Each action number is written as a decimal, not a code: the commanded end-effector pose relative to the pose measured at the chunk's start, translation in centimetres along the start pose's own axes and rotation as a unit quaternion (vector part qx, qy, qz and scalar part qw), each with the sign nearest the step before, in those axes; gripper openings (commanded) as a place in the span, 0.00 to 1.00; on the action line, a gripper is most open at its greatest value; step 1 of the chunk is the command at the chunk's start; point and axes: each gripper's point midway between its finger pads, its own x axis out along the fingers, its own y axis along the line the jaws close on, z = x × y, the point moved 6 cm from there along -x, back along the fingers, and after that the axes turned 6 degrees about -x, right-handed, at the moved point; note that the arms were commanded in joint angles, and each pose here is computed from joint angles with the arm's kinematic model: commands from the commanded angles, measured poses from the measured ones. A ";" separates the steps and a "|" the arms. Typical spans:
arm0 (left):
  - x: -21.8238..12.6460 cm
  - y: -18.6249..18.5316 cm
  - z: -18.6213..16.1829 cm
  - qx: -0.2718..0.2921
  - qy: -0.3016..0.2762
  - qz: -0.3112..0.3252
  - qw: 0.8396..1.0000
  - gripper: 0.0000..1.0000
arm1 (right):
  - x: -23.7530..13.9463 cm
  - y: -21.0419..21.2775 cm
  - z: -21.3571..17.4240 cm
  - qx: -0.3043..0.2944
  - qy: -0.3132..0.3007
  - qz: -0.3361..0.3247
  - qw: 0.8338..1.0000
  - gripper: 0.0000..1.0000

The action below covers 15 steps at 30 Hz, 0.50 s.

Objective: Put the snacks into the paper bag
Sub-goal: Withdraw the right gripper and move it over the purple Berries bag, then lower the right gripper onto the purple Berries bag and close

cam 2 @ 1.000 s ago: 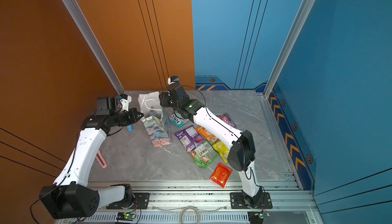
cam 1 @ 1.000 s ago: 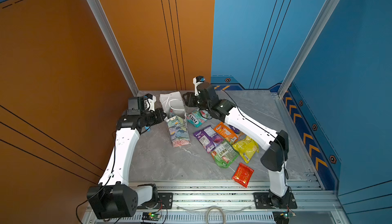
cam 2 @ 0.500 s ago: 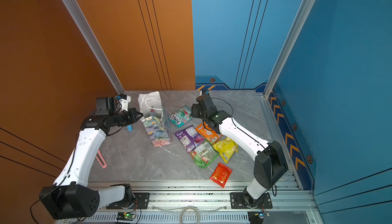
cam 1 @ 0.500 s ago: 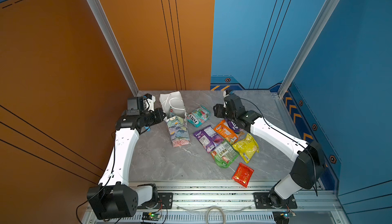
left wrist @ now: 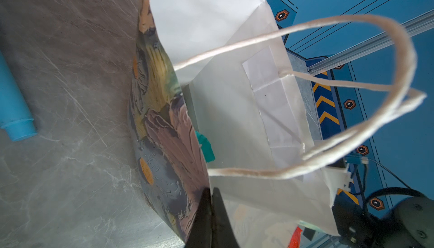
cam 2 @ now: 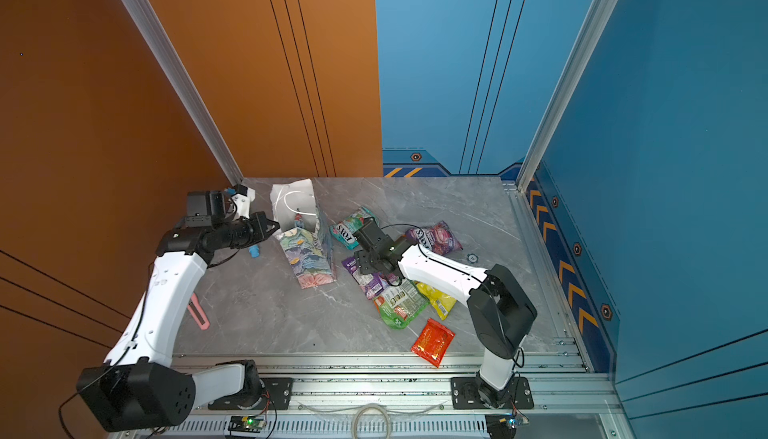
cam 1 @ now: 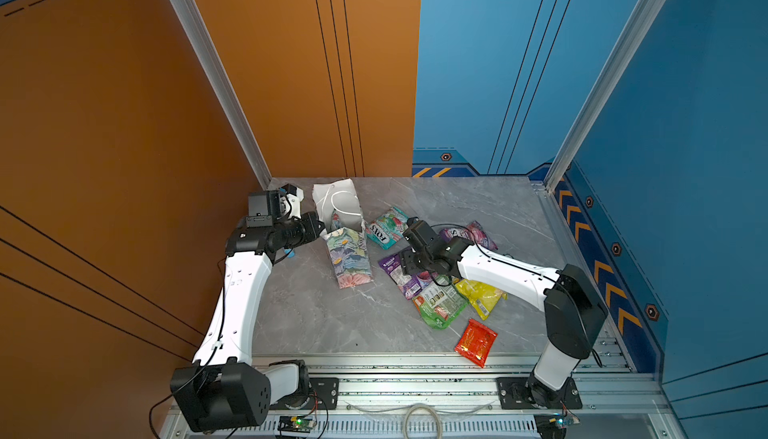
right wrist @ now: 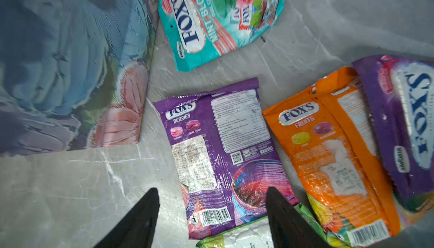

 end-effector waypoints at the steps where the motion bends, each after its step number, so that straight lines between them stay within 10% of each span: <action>1: -0.7 -0.3 -0.1 0.003 -0.009 -0.015 1.000 0.00 | 0.7 1.3 -0.8 -0.034 0.025 0.007 0.999 0.76; 15: -0.7 -0.2 -0.1 0.000 -0.007 -0.016 1.000 0.00 | 4.5 3.3 -2.9 -0.074 0.087 -0.018 0.993 0.70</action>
